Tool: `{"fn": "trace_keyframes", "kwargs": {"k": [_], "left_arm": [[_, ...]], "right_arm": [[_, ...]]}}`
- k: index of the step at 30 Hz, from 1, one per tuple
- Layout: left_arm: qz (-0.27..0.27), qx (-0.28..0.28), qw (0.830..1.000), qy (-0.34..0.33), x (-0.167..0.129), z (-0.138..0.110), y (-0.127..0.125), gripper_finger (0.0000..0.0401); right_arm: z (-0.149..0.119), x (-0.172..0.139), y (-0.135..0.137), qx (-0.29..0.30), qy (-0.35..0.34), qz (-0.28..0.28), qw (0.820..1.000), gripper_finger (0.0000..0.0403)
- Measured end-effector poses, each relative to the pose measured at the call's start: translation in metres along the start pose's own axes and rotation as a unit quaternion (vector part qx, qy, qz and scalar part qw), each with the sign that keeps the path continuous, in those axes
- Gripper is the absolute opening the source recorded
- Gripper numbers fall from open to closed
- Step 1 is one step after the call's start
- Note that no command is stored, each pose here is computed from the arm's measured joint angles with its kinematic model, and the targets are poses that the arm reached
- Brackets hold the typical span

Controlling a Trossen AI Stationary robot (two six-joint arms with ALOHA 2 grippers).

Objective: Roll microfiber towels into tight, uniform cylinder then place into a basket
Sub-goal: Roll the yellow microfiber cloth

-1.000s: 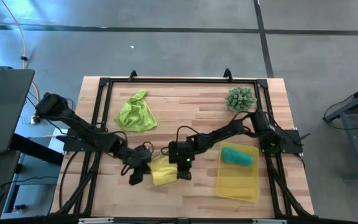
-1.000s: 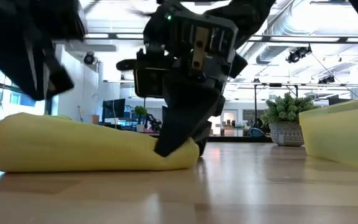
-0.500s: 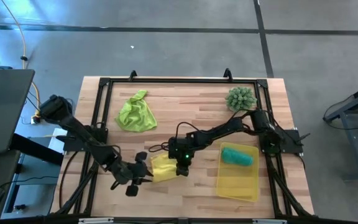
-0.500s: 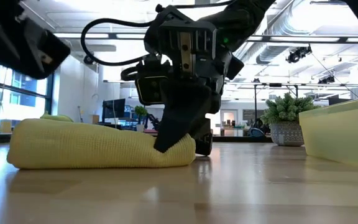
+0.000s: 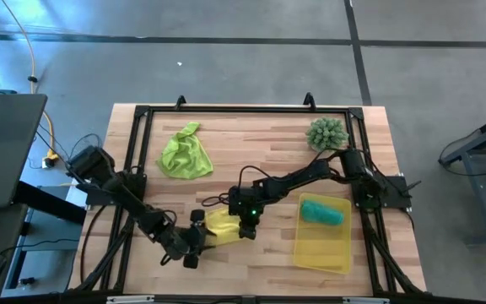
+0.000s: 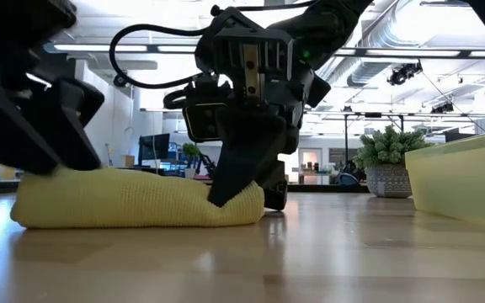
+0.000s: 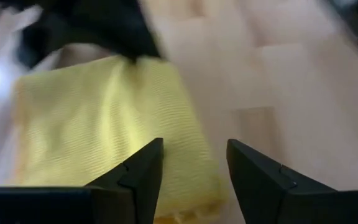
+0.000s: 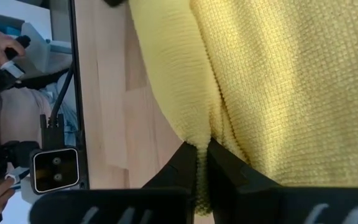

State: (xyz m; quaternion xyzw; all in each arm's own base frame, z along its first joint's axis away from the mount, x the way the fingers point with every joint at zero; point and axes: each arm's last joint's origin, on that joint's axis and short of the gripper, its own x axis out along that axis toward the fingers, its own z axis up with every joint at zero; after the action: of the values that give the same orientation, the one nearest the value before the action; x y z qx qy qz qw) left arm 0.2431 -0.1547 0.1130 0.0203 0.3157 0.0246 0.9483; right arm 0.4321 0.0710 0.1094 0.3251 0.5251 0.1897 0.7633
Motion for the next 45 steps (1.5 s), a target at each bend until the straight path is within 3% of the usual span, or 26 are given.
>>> {"fn": "trace_keyframes", "kwargs": {"k": [3, 11, 16, 22, 24, 26, 30, 33, 35, 40, 45], "left_arm": [[0.016, -0.002, 1.0, 0.009, 0.006, -0.008, -0.001, 0.0168], [-0.011, -0.042, 0.998, 0.041, 0.018, -0.02, -0.012, 0.0168], [-0.009, -0.071, 0.996, 0.047, 0.02, -0.022, -0.013, 0.0168], [-0.005, -0.098, 0.994, 0.048, 0.021, -0.023, -0.013, 0.0168], [-0.004, -0.103, 0.993, 0.049, 0.021, -0.023, -0.012, 0.0168], [-0.004, -0.11, 0.993, 0.049, 0.021, -0.023, -0.012, 0.0168], [-0.004, -0.111, 0.993, 0.049, 0.021, -0.023, -0.012, 0.0168], [-0.004, -0.112, 0.993, 0.05, 0.021, -0.023, -0.012, 0.0168], [-0.005, -0.111, 0.992, 0.05, 0.021, -0.024, -0.012, 0.0168], [-0.005, -0.113, 0.992, 0.051, 0.021, -0.023, -0.012, 0.0168], [-0.005, -0.117, 0.992, 0.051, 0.021, -0.023, -0.011, 0.0168]], "right_arm": [[0.0, 0.0, 0.0, -0.001, -0.001, -0.001, 1.0, 0.0009], [0.002, 0.0, 0.001, -0.028, -0.011, 0.0, 1.0, 0.0016], [0.005, -0.01, 0.008, -0.078, -0.02, 0.002, 0.997, 0.0065], [0.004, -0.044, 0.036, -0.17, -0.024, 0.005, 0.985, 0.013], [0.0, -0.052, 0.051, -0.22, -0.029, -0.005, 0.975, 0.014], [-0.008, -0.052, 0.069, -0.285, -0.039, -0.051, 0.956, 0.0143], [-0.031, -0.027, 0.099, -0.41, -0.051, -0.189, 0.891, 0.0142], [-0.044, -0.009, 0.113, -0.452, -0.073, -0.285, 0.842, 0.0138], [-0.052, 0.003, 0.116, -0.466, -0.072, -0.321, 0.821, 0.0136], [-0.064, 0.02, 0.119, -0.475, -0.06, -0.321, 0.817, 0.0141], [-0.064, 0.02, 0.118, -0.458, -0.07, -0.343, 0.817, 0.0178]]}}
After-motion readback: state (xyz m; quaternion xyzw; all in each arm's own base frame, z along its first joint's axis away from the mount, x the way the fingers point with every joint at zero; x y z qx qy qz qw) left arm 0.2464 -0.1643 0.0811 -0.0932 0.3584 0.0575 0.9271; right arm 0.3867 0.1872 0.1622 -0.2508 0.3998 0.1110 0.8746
